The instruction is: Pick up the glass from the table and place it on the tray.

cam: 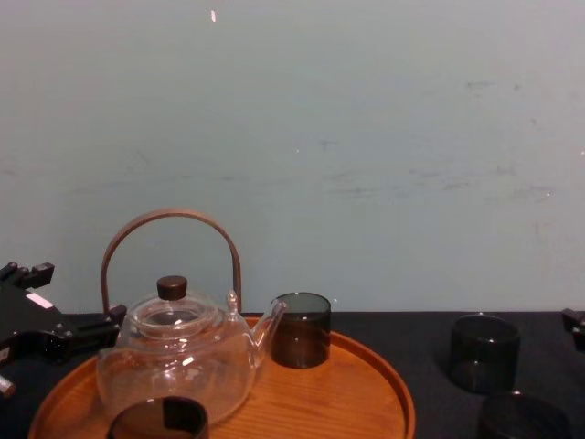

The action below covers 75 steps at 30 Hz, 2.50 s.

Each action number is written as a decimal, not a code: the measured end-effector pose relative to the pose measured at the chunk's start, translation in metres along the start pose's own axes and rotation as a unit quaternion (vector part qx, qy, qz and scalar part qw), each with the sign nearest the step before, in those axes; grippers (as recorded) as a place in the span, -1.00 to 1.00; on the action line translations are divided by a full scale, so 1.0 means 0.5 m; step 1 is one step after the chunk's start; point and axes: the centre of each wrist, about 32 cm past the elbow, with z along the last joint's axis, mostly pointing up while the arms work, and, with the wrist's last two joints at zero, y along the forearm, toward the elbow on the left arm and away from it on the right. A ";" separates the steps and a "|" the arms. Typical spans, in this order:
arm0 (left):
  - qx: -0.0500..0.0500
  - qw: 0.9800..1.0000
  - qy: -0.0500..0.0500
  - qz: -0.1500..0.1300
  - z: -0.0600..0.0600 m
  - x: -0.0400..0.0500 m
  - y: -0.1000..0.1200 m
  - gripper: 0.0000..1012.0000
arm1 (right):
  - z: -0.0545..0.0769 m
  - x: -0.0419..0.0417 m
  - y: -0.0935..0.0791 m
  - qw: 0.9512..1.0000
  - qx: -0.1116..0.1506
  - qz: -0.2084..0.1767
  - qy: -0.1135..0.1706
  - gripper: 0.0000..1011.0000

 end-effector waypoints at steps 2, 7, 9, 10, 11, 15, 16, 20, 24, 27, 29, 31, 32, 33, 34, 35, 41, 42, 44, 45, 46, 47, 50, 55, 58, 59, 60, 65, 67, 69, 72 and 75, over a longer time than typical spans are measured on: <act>0.000 1.000 0.000 0.000 0.000 0.000 0.000 1.00 | 0.000 0.000 0.000 1.000 0.000 0.000 0.000 0.98; 0.000 1.000 0.000 0.000 0.000 0.000 0.000 1.00 | 0.000 0.000 0.000 1.000 0.000 0.000 0.000 0.98; 0.000 1.000 0.000 0.000 0.000 0.000 0.000 1.00 | 0.000 0.000 0.000 1.000 0.000 0.000 0.000 0.98; 0.000 1.000 0.000 0.000 0.000 0.000 0.000 0.99 | 0.000 0.000 0.000 1.000 0.000 0.000 0.000 0.98; 0.000 1.000 0.000 0.000 0.000 0.000 0.000 0.99 | 0.000 0.000 0.000 1.000 0.000 0.000 0.000 0.98; 0.000 1.000 0.000 0.000 0.000 0.000 0.000 0.99 | 0.000 0.000 0.000 1.000 0.000 0.000 0.000 0.98; 0.000 1.000 0.000 0.000 0.000 0.000 0.000 1.00 | 0.000 0.000 0.000 1.000 0.000 0.000 0.000 0.98; 0.000 1.000 0.000 0.000 0.000 0.000 0.000 1.00 | 0.000 0.000 0.000 1.000 0.000 0.000 0.000 0.98; 0.000 1.000 0.000 0.000 0.000 0.000 0.000 0.99 | 0.000 0.000 0.000 1.000 0.000 0.000 0.000 0.98; 0.000 1.000 0.000 0.000 0.000 0.000 0.000 0.99 | 0.000 0.000 0.000 1.000 0.000 0.000 0.000 0.98; 0.000 1.000 0.000 0.000 0.000 0.000 0.000 1.00 | 0.000 0.000 0.000 1.000 0.000 0.000 0.000 0.98; 0.000 1.000 0.000 0.000 0.000 0.000 0.000 0.99 | 0.000 0.000 0.000 1.000 0.000 0.000 0.000 0.98; 0.000 1.000 0.000 0.000 0.000 0.000 0.000 1.00 | 0.000 0.000 0.000 1.000 0.000 0.000 0.000 0.98; 0.000 1.000 0.000 0.000 0.000 0.000 0.000 1.00 | 0.000 0.000 0.000 1.000 0.000 0.000 0.000 0.98; 0.000 1.000 0.000 0.000 0.000 0.000 0.000 1.00 | 0.000 0.000 0.000 1.000 0.000 0.000 0.000 0.98; 0.000 1.000 0.000 0.000 0.000 0.000 0.000 1.00 | 0.000 0.000 0.000 1.000 0.000 0.000 0.000 0.98; 0.000 1.000 0.000 0.000 0.000 0.000 0.000 0.99 | 0.000 0.000 0.000 1.000 0.000 0.000 0.000 0.98; 0.000 1.000 0.000 0.000 0.000 0.000 0.000 0.99 | 0.000 0.000 0.000 1.000 0.000 0.000 0.000 0.98; 0.000 1.000 0.000 0.000 0.000 0.000 0.000 0.99 | 0.000 0.000 0.000 1.000 0.000 0.000 0.000 0.98; 0.000 1.000 0.000 0.000 0.000 0.000 0.000 1.00 | 0.000 0.000 0.000 1.000 0.000 0.000 0.000 0.98; 0.000 1.000 0.000 0.000 0.000 0.000 0.000 0.99 | 0.000 0.000 0.000 1.000 0.001 0.001 0.000 0.98; 0.000 1.000 0.000 0.000 0.000 0.000 0.000 0.99 | -0.001 0.001 -0.001 1.000 0.002 0.007 0.001 0.98; 0.000 1.000 0.000 0.000 0.000 0.000 0.000 1.00 | -0.002 0.007 -0.006 1.000 0.002 0.025 -0.001 0.98; 0.000 1.000 0.000 0.000 0.000 0.000 0.000 1.00 | 0.004 0.014 -0.022 0.999 0.000 0.041 -0.007 0.98; 0.000 1.000 0.000 0.000 0.000 0.000 0.000 1.00 | 0.008 0.017 -0.033 0.999 0.000 0.045 -0.010 0.98; 0.000 1.000 0.000 0.000 0.000 0.000 0.000 1.00 | 0.008 0.017 -0.033 0.999 0.000 0.045 -0.010 0.98; 0.000 1.000 0.000 0.000 0.000 0.000 0.000 1.00 | 0.010 0.019 -0.039 0.999 0.000 0.047 -0.011 0.98; 0.000 1.000 0.000 0.000 0.000 0.000 0.000 1.00 | 0.015 0.021 -0.059 0.998 0.001 0.054 -0.014 0.98; 0.000 1.000 0.000 0.000 0.000 0.000 0.000 1.00 | 0.015 0.020 -0.069 0.998 0.001 0.058 -0.014 0.98; 0.000 1.000 0.000 0.000 0.000 0.000 0.000 1.00 | 0.015 0.017 -0.079 0.998 0.000 0.063 -0.015 0.98; 0.000 1.000 0.000 0.000 0.000 0.000 0.000 0.99 | 0.015 0.011 -0.092 0.997 0.001 0.073 -0.016 0.98; 0.000 1.000 0.000 0.000 0.000 0.000 0.000 1.00 | 0.016 0.002 -0.104 0.996 0.004 0.085 -0.018 0.98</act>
